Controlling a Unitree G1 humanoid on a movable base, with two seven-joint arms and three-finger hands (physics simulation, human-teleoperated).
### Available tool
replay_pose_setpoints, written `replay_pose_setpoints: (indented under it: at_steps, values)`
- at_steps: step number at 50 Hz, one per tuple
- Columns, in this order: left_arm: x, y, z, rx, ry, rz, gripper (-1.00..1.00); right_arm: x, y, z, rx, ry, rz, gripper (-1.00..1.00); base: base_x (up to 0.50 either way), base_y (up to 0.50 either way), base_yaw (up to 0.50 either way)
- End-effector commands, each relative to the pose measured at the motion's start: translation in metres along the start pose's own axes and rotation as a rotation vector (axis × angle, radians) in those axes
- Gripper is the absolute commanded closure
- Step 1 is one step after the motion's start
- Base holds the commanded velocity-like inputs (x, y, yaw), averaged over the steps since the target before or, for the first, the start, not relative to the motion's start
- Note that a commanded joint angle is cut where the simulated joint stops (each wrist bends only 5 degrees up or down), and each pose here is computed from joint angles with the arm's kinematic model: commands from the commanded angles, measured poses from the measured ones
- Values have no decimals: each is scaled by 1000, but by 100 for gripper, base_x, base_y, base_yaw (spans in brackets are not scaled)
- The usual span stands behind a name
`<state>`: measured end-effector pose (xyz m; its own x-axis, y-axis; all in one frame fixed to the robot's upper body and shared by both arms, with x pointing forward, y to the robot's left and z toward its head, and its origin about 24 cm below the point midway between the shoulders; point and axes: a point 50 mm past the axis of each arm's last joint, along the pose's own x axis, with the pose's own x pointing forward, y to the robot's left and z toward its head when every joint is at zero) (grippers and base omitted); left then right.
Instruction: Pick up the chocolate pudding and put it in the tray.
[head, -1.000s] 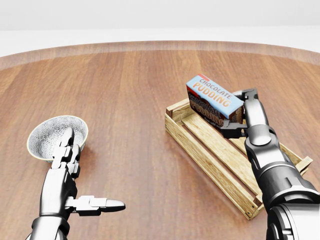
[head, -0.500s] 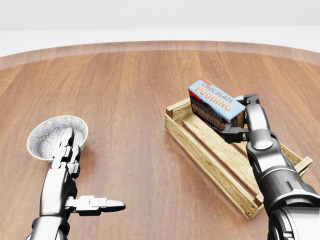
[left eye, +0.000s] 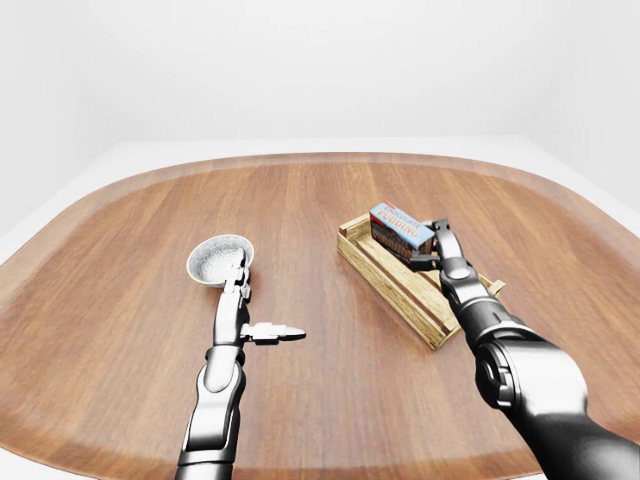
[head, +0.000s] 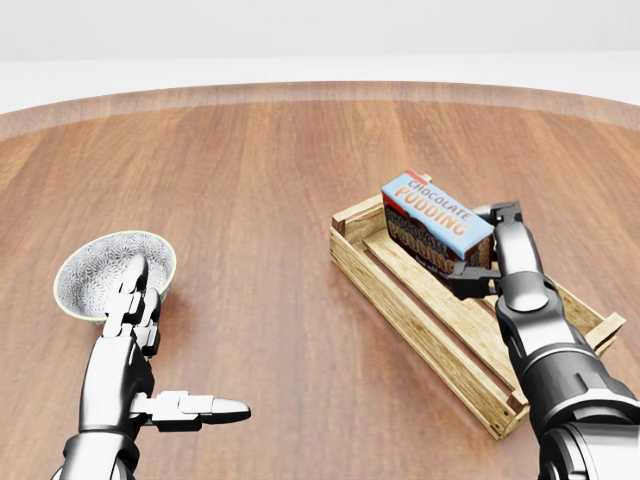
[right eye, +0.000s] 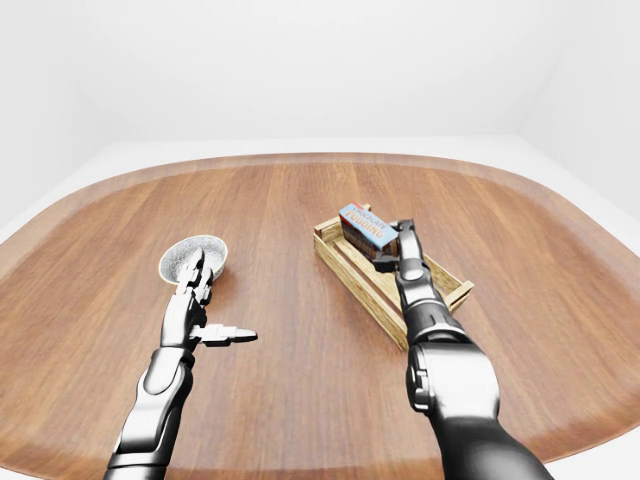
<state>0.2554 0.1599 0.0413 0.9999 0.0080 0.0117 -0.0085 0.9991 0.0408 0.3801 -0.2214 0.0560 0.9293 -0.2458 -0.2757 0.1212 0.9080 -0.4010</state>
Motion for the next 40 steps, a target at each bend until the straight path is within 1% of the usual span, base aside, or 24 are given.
replay_pose_setpoints:
  at_steps: [1,4,5,8,16,18,19,28,40]
  values:
    - [-1,0,0,-12,10,-10,-100,-1,-2,-6,35,17,-16,100,0,0,0]
    - [-1,-1,-1,-11,10,-10,-100,-1,-2,-9,40,27,-19,100,0,0,0]
    - [-1,-1,-1,-11,10,-10,-100,-3,-1,-15,39,42,-19,100,0,0,0]
    - [-1,-1,-1,-11,9,-11,-100,-2,-2,-12,41,35,-20,100,0,0,0]
    - [0,-1,-1,-11,10,-12,-100,-3,-1,-20,36,53,-18,100,0,0,0]
    - [0,-1,-1,-11,10,-12,-100,-6,1,-29,33,76,-18,100,0,0,0]
    - [0,-1,0,-11,10,-12,-100,-4,-1,-25,37,65,-20,100,0,0,0]
    - [0,-1,0,-11,10,-11,-100,-4,-4,-25,43,65,-25,100,0,0,0]
    - [0,-1,0,-11,10,-12,-100,-5,-7,-30,39,77,-34,100,0,0,0]
